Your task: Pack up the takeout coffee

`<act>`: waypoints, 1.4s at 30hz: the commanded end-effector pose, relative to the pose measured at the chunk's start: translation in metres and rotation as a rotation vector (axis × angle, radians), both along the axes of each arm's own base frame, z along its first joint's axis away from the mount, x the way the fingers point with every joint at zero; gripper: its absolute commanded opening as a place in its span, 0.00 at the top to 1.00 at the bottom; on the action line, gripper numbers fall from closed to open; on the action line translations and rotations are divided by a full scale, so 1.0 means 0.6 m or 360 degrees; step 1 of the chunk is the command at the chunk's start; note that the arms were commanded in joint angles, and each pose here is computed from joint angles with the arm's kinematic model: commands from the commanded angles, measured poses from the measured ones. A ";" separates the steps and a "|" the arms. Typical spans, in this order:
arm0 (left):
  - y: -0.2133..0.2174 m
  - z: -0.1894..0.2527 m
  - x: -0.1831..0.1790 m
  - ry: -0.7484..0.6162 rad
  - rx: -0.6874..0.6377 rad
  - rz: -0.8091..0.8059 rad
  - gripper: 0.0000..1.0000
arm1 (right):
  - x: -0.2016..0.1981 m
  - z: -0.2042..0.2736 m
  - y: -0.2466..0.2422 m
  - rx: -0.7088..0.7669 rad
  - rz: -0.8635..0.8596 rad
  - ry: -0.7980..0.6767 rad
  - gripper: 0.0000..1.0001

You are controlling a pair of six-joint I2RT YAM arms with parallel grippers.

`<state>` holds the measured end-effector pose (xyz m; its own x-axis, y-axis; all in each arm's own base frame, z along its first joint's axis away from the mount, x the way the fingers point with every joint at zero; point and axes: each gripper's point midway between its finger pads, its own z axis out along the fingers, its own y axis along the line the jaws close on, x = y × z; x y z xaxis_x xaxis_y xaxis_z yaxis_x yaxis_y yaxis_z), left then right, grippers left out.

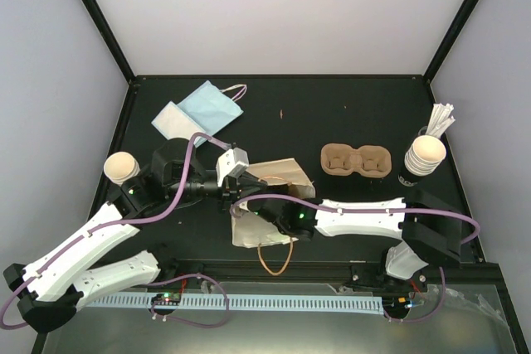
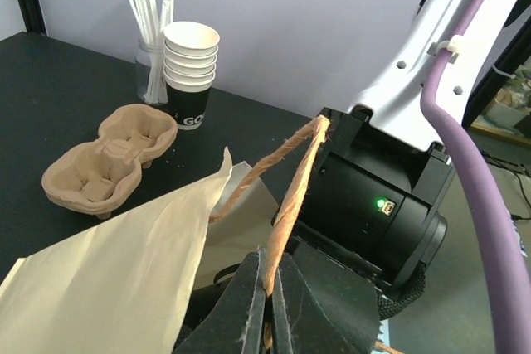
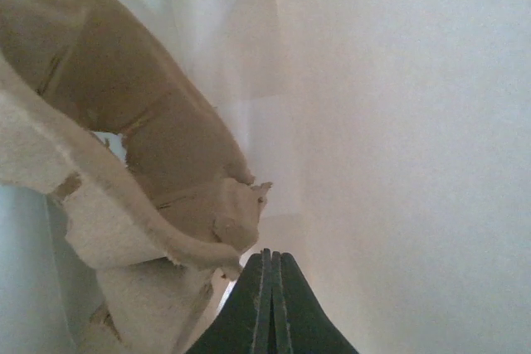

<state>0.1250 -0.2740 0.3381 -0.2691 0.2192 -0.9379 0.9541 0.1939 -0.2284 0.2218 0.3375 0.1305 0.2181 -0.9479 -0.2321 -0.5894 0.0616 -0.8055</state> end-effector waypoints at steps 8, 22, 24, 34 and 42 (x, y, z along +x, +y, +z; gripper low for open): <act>-0.004 0.012 -0.023 0.0021 -0.0063 -0.0109 0.98 | 0.021 -0.015 0.026 0.0055 0.0034 0.0029 0.99; 0.000 0.008 -0.019 -0.0001 -0.0033 -0.0078 0.98 | -0.044 -0.082 -0.005 -0.0079 0.0116 0.0479 0.99; -0.001 0.010 -0.019 -0.0001 -0.0037 -0.0081 0.98 | -0.049 -0.088 -0.008 -0.0092 0.0121 0.0503 0.99; 0.000 0.015 -0.020 0.0004 -0.0047 -0.0083 0.99 | -0.060 -0.103 0.002 -0.0086 0.0154 0.0587 0.99; 0.000 0.015 -0.018 0.0014 -0.0049 -0.0064 0.99 | -0.083 -0.114 -0.001 -0.0098 0.0187 0.0718 0.99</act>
